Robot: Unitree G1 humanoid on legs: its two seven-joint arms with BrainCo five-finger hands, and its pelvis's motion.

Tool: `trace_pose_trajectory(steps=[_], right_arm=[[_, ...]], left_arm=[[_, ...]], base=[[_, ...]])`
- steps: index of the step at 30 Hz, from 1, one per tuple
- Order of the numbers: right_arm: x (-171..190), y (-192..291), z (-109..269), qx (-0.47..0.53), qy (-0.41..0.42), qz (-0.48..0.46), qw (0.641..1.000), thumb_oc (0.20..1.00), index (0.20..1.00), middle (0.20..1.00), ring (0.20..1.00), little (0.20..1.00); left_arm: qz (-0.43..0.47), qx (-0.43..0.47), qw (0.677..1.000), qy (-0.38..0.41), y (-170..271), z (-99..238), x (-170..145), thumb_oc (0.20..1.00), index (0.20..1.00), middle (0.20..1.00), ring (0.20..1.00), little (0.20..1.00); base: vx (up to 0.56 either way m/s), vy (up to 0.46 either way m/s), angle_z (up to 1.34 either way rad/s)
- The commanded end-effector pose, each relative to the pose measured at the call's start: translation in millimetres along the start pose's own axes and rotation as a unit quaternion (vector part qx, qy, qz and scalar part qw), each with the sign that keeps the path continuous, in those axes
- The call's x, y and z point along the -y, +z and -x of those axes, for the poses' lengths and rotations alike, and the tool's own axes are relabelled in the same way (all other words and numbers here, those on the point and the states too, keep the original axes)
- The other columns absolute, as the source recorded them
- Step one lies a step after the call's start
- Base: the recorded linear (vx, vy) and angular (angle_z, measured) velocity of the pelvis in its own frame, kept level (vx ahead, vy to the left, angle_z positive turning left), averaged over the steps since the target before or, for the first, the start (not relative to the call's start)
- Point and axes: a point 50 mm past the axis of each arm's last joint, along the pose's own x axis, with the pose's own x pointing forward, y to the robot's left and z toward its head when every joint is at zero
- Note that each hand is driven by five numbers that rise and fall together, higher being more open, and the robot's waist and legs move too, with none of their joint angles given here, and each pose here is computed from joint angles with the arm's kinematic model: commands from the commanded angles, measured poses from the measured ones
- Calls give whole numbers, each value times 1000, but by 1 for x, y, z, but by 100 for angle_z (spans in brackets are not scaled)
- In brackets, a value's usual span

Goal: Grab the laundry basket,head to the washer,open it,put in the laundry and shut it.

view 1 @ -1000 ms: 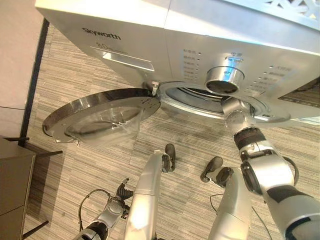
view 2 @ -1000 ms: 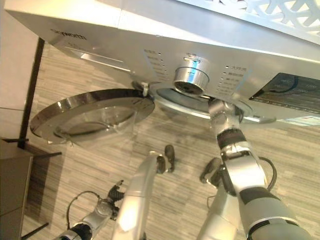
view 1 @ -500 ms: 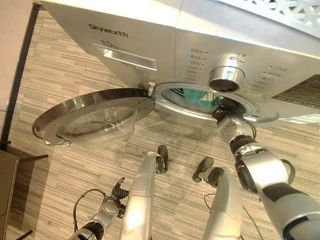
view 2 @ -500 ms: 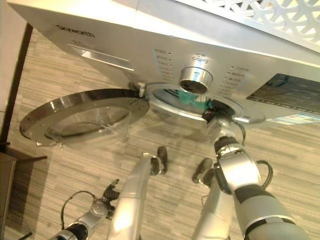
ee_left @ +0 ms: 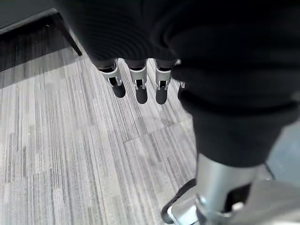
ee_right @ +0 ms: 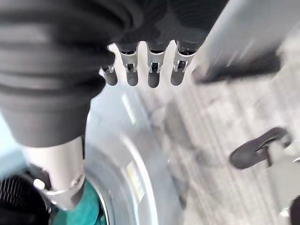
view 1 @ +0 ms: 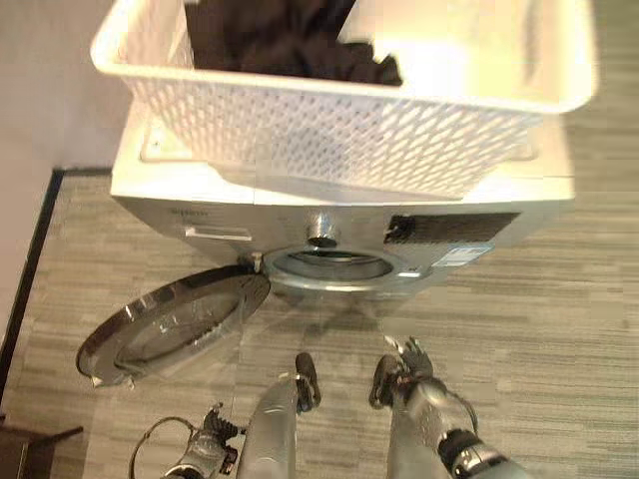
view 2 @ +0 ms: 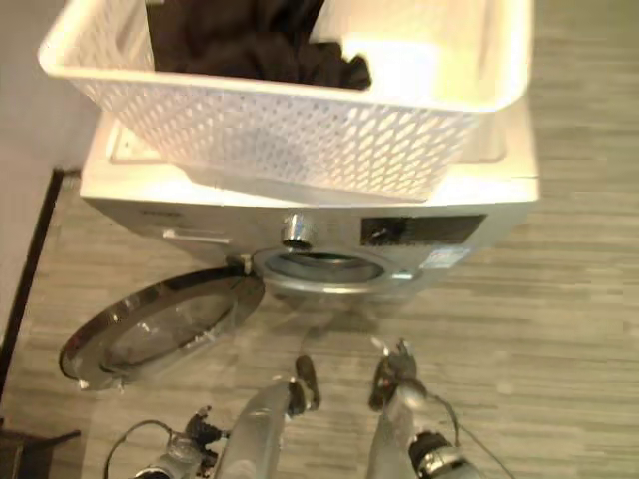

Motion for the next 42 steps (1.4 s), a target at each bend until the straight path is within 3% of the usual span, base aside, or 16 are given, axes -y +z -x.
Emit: trace_pose_trajectory(steps=[1, 6, 11, 15, 17, 20, 21, 22, 24, 26, 28, 29, 32, 33, 37, 42], right_arm=[[-22, 38, -10, 47, 68, 65, 994, 1000, 1000, 1000, 1000, 1000], [44, -7, 4, -26, 17, 61, 998, 1000, 1000, 1000, 1000, 1000], [111, -7, 16, -14, -109, -72, 991, 1000, 1000, 1000, 1000, 1000], [186, 66, 37, 152, -231, -158, 948, 1000, 1000, 1000, 1000, 1000], [218, 145, 64, 288, -259, -112, 915, 1000, 1000, 1000, 1000, 1000], [223, 240, 109, 443, -261, -36, 857, 1000, 1000, 1000, 1000, 1000], [209, 315, 149, 545, -249, 31, 800, 1000, 1000, 1000, 1000, 1000], [208, 317, 149, 546, -248, 31, 799, 1000, 1000, 1000, 1000, 1000], [119, 408, 201, 618, -169, 313, 701, 1000, 1000, 1000, 1000, 1000], [115, 410, 201, 619, -166, 315, 700, 1000, 1000, 1000, 1000, 1000], [73, 433, 231, 636, -168, 445, 607, 1000, 1000, 1000, 1000, 1000], [69, 435, 231, 638, -166, 447, 605, 1000, 1000, 1000, 1000, 1000], [30, 450, 241, 628, -166, 539, 536, 1000, 1000, 1000, 1000, 1000], [0, 454, 235, 582, -172, 642, 469, 1000, 1000, 1000, 1000, 1000], [-45, 456, 231, 524, -174, 751, 362, 1000, 1000, 1000, 1000, 1000], [-64, 459, 225, 484, -196, 799, 297, 1000, 1000, 1000, 1000, 1000]], left_arm=[[-21, -5, 999, -41, -1, 2, 13, 1000, 1000, 1000, 1000, 1000], [-17, -58, 997, -54, -37, 7, 8, 1000, 1000, 1000, 1000, 1000], [3, -122, 991, -53, -72, 16, 4, 1000, 1000, 1000, 1000, 1000], [21, -159, 986, -49, -95, 24, 2, 1000, 1000, 1000, 1000, 1000], [21, -159, 986, -51, -98, 25, 0, 1000, 1000, 1000, 1000, 1000], [22, -157, 986, -51, -99, 24, -5, 1000, 1000, 1000, 1000, 1000], [11, -163, 985, -49, -103, 25, -11, 1000, 1000, 1000, 1000, 1000], [12, -162, 986, -49, -103, 25, -11, 1000, 1000, 1000, 1000, 1000], [-13, -168, 984, -63, -112, 28, -16, 1000, 1000, 1000, 1000, 1000], [-9, -169, 984, -64, -112, 28, -14, 1000, 1000, 1000, 1000, 1000], [-14, -162, 985, -61, -111, 27, -21, 1000, 1000, 1000, 1000, 1000], [-10, -163, 985, -63, -111, 27, -18, 1000, 1000, 1000, 1000, 1000], [-20, -156, 986, -55, -109, 25, -27, 1000, 1000, 1000, 1000, 1000], [-29, -151, 987, -47, -106, 23, -36, 1000, 1000, 1000, 1000, 1000], [-21, -143, 989, -32, -101, 20, -48, 1000, 1000, 1000, 1000, 1000], [-13, -133, 991, -6, -92, 15, -64, 1000, 1000, 1000, 1000, 1000]], base=[[117, -13, -24], [149, -20, -20], [159, -1, -21], [111, 25, -28], [78, 41, 4], [20, 35, 34], [-6, 21, 18], [-7, 17, 18], [3, 7, 4], [4, 6, 13], [17, 5, 17], [8, -5, 14], [-8, -10, 23], [-37, -28, 25], [-26, -18, 22], [-55, -11, 20]])
